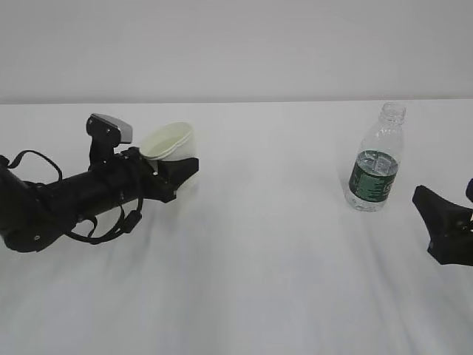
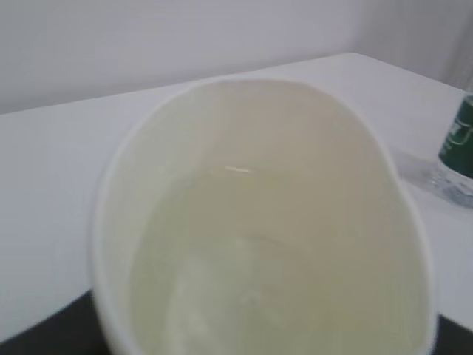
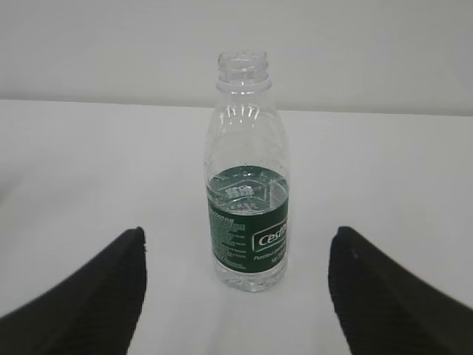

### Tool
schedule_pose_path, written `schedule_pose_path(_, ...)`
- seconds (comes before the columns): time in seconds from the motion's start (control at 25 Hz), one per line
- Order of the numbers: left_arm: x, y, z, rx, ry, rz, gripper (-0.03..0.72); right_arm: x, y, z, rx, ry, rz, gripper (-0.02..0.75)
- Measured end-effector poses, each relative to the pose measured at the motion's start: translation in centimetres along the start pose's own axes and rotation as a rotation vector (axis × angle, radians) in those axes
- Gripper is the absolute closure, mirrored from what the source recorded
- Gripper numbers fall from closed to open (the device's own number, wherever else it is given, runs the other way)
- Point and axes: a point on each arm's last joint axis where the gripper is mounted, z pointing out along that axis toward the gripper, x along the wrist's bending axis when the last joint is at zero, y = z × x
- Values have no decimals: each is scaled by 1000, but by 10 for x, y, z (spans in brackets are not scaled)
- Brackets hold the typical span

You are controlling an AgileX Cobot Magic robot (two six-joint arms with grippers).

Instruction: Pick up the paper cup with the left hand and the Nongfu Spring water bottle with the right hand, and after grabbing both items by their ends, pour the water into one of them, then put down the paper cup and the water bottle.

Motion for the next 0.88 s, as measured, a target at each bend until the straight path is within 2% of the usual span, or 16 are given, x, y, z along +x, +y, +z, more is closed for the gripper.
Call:
schedule_pose_path(0.24,8,-7,-11,7,87,-11,267,1,0,0,0,6,-3,162)
schedule_pose_path(0.88,15,-5,-12,-13,174,29,269,1,0,0,0,11,4,162)
